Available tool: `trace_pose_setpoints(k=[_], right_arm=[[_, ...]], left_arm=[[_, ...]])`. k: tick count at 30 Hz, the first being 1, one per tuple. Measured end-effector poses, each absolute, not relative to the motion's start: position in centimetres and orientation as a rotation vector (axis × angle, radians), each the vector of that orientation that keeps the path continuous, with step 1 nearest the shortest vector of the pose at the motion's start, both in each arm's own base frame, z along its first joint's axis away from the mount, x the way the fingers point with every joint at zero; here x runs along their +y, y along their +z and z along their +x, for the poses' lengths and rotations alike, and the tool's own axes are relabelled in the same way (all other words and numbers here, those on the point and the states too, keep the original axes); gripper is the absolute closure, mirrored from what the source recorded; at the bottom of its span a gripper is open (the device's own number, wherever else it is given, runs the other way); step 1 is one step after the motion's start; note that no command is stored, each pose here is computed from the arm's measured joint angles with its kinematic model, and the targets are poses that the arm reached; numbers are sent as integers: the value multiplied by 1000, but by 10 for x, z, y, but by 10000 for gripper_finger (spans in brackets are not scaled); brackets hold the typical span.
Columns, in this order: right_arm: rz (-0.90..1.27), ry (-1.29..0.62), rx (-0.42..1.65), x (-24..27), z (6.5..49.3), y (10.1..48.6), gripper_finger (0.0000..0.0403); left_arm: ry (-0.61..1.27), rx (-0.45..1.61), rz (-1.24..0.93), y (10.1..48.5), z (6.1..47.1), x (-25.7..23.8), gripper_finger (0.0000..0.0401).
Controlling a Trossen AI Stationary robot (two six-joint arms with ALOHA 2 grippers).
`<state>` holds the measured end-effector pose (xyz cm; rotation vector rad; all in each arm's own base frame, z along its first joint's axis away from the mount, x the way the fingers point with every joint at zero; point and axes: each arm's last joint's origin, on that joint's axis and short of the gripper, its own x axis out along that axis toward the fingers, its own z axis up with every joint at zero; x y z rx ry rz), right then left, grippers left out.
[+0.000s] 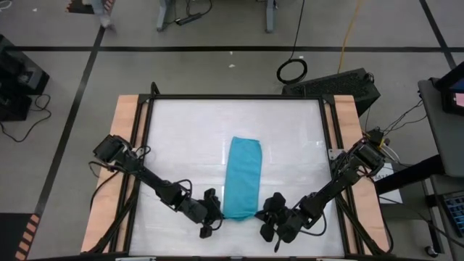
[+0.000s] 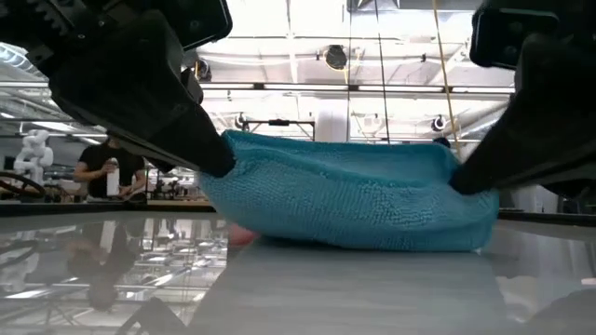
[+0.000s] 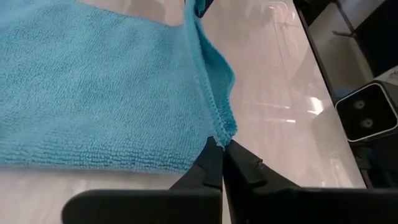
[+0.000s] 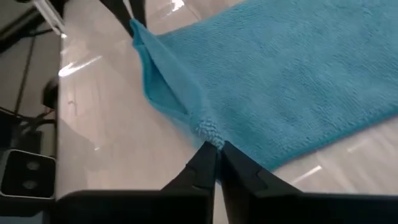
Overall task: Roll towel into tight, uniform cylinder
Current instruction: Roll the blue towel
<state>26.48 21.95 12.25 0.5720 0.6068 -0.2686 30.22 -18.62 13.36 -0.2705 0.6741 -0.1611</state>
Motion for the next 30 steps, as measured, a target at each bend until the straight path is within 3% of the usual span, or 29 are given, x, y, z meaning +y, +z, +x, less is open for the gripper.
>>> trace_pose_setpoints(k=[9, 18, 30], right_arm=[[528, -305, 656, 217, 259, 118, 332], [338, -243, 644, 226, 251, 118, 261], [24, -136, 559, 253, 223, 122, 250]], left_arm=[[-137, 686, -256, 132, 302, -185, 401], [-121, 703, -271, 130, 301, -184, 401], [-94, 704, -305, 130, 304, -178, 401]])
